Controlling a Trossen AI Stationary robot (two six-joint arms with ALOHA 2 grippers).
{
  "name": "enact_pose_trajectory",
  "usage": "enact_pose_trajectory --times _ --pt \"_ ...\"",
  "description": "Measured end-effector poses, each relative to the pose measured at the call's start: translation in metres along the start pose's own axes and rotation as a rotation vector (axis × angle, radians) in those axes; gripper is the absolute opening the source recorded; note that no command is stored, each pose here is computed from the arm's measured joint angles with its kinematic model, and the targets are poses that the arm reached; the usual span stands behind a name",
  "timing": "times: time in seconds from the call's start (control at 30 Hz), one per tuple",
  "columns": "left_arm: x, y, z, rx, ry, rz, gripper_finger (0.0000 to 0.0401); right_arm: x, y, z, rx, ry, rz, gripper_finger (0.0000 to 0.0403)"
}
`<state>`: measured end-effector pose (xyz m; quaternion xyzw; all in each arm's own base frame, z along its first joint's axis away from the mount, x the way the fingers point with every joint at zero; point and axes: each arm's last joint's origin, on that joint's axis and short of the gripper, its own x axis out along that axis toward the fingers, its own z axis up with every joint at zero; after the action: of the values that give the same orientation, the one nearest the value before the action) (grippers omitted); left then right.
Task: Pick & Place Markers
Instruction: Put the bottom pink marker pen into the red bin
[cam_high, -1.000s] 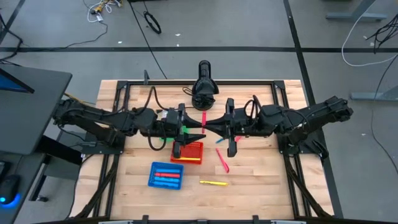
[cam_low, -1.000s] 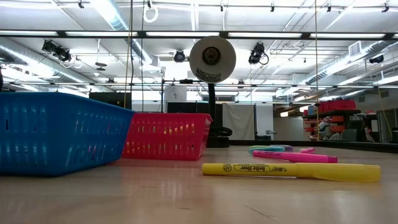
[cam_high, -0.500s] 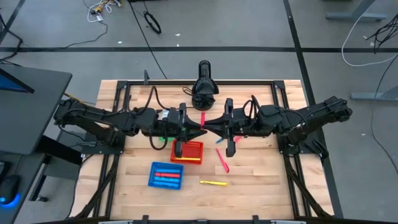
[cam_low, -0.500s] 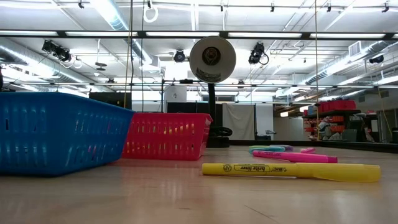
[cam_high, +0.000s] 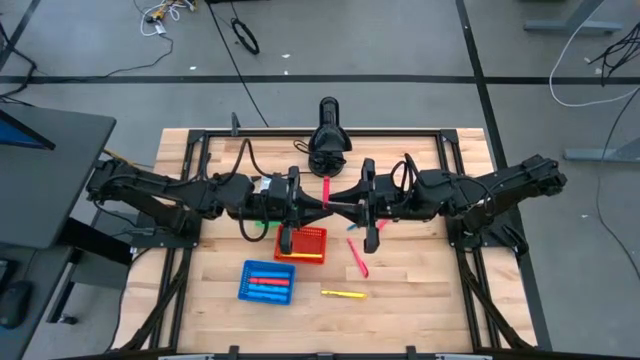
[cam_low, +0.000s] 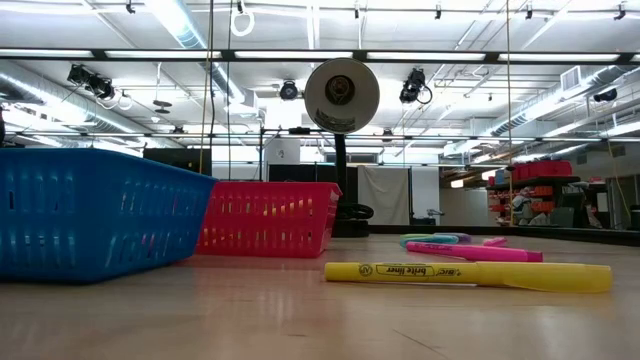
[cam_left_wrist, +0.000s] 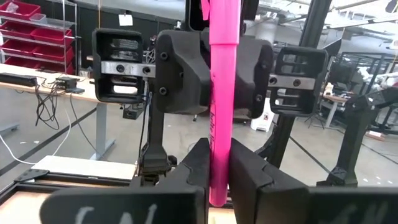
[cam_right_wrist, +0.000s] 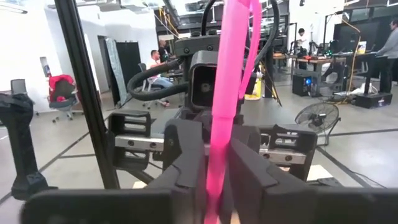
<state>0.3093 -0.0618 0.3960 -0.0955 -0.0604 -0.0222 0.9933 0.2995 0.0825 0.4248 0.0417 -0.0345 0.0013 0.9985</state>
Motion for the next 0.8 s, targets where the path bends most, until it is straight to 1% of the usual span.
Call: enact_pose_trajectory --times 0.2,0.4,0.5,0.57,0.8 --pt "-0.008 0.0 0.006 0.006 0.012 0.002 0.0035 -0.006 -0.001 0.003 0.0 0.014 0.001 0.0127" --pt "-0.019 0.003 0.005 0.025 0.122 0.016 0.0035 -0.011 -0.003 0.003 -0.008 0.045 -0.002 0.0169" --pt "-0.024 0.004 0.001 0.031 0.187 0.02 0.0035 -0.014 -0.004 0.004 -0.009 0.053 -0.002 0.0179" --pt "-0.025 0.003 0.002 0.027 0.2 0.002 0.0035 -0.016 -0.003 0.005 -0.009 0.054 0.001 0.0183" --pt "-0.034 0.003 -0.002 0.021 0.299 -0.011 0.0035 -0.029 -0.003 0.014 -0.006 0.048 0.014 0.0185"
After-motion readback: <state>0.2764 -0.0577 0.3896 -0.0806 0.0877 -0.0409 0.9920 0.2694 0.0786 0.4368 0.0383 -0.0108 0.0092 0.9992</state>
